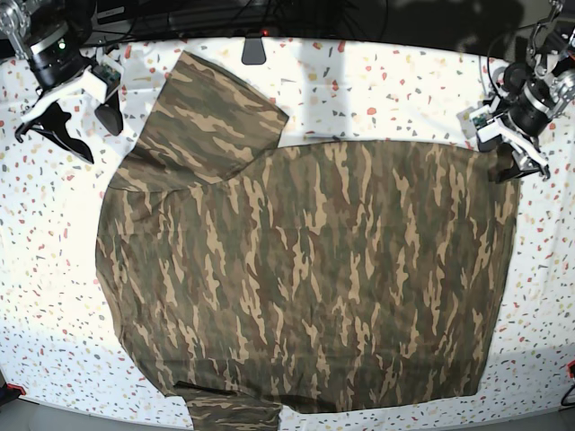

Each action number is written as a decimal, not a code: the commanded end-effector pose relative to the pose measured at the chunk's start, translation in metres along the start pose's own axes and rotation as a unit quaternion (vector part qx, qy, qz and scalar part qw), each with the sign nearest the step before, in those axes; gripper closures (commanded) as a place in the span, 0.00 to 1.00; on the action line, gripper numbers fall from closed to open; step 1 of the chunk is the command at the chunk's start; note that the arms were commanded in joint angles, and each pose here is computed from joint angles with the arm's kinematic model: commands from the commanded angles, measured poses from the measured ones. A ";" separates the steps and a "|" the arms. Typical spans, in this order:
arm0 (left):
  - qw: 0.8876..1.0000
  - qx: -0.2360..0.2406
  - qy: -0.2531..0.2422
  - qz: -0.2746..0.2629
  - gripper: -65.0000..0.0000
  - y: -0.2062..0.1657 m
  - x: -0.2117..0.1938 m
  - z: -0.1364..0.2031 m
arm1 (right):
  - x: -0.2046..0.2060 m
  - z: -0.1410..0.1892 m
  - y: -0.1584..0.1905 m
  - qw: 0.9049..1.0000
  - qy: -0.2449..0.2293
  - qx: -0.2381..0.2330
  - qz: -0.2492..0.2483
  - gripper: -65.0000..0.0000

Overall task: Fold the T-shirt properly
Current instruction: 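Move the left gripper toward the side edge of the camouflage shirt, then lower the left gripper and pinch the shirt's side edge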

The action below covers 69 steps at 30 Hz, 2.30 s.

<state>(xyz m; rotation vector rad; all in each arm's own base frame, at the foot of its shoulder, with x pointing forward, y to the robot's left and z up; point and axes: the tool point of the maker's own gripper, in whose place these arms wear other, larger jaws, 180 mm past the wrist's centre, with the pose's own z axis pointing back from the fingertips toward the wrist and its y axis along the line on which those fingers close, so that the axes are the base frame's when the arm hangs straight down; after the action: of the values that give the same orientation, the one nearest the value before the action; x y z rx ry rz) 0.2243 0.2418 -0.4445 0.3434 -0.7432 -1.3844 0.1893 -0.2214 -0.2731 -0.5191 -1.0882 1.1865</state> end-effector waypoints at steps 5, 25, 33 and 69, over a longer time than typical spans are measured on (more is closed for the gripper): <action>0.990 -0.079 0.108 -0.034 0.39 -0.055 -0.062 0.007 | 0.007 0.001 -0.009 1.000 -0.015 -0.013 0.006 0.44; 0.967 0.000 0.223 -0.119 0.39 -0.005 -0.126 0.039 | 0.007 0.000 -0.010 1.000 -0.015 -0.015 0.006 0.44; 0.982 0.003 0.143 -0.119 0.39 -0.009 -0.074 0.038 | 0.007 0.000 -0.010 1.000 -0.015 -0.015 0.005 0.44; 0.999 -0.003 0.032 -0.019 0.39 0.029 -0.011 0.015 | 0.007 0.004 -0.002 0.999 0.001 -0.032 -0.039 0.44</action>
<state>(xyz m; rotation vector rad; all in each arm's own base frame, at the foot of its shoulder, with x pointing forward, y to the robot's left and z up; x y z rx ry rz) 0.2262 0.2646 -0.4250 0.3934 -0.6401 -1.4105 0.1833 -0.2193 -0.2775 -0.5143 -1.0969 1.0801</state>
